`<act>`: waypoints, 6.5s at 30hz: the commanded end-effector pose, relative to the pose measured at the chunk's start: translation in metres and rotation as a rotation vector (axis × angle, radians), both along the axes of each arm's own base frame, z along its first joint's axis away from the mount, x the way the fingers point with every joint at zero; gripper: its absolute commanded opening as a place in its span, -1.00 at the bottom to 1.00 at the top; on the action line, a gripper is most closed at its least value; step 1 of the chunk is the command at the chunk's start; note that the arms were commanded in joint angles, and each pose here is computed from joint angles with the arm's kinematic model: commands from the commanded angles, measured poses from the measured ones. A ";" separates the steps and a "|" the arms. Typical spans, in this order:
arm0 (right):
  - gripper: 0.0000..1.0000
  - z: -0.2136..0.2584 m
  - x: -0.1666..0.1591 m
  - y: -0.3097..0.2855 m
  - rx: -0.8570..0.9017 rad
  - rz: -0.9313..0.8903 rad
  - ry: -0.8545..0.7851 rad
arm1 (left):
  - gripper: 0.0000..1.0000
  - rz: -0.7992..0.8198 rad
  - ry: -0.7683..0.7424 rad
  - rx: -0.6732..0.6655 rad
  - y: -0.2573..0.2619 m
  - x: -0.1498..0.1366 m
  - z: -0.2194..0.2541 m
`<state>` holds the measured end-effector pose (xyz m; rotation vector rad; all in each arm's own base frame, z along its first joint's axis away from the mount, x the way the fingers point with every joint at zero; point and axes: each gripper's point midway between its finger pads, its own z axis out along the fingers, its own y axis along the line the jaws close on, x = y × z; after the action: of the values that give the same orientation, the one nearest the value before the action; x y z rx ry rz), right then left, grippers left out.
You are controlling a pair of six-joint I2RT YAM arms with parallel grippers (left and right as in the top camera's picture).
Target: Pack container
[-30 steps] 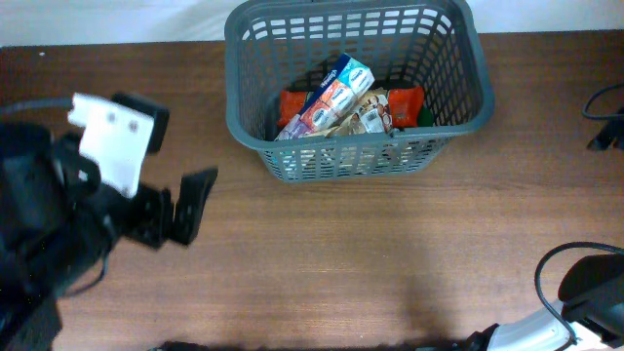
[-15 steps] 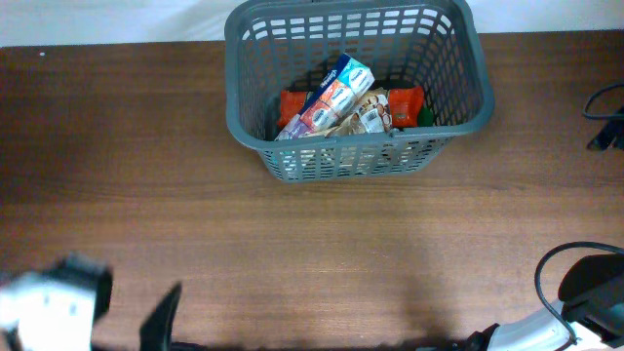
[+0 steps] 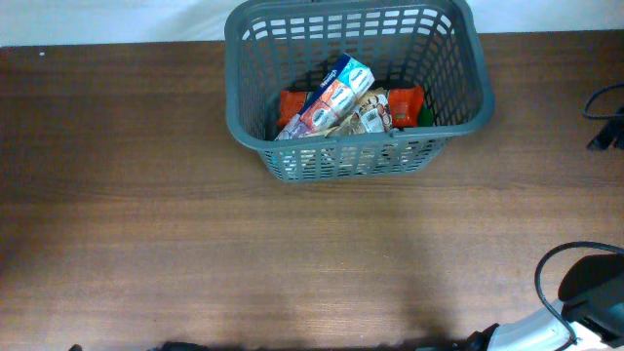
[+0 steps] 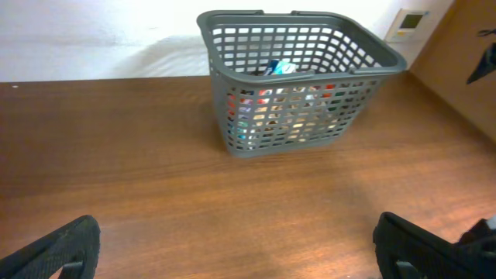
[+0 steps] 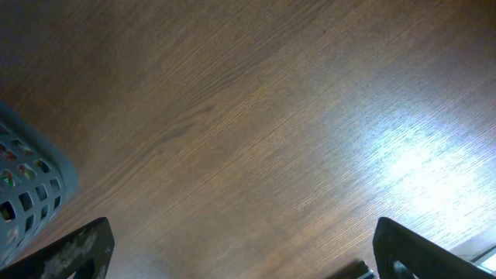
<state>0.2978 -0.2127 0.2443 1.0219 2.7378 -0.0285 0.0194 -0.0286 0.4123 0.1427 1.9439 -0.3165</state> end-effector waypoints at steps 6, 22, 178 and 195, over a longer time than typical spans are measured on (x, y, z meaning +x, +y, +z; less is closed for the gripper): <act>0.98 -0.001 -0.002 -0.002 -0.003 -0.011 0.008 | 0.99 -0.025 0.004 -0.021 -0.006 -0.003 -0.001; 0.98 -0.001 -0.002 -0.002 -0.003 -0.011 0.008 | 0.98 -0.094 0.014 0.116 -0.019 0.071 -0.028; 0.98 0.212 -0.024 0.193 -0.432 0.470 -1.113 | 0.99 0.157 -0.337 0.143 0.012 0.226 -0.252; 0.98 0.151 -0.106 0.232 -0.393 0.587 -1.356 | 0.98 0.157 -0.337 0.143 0.012 0.226 -0.252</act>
<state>0.2029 0.0150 0.4003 -0.0074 1.5671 0.1306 0.2452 -0.0180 0.1613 0.1359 1.6317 -0.0508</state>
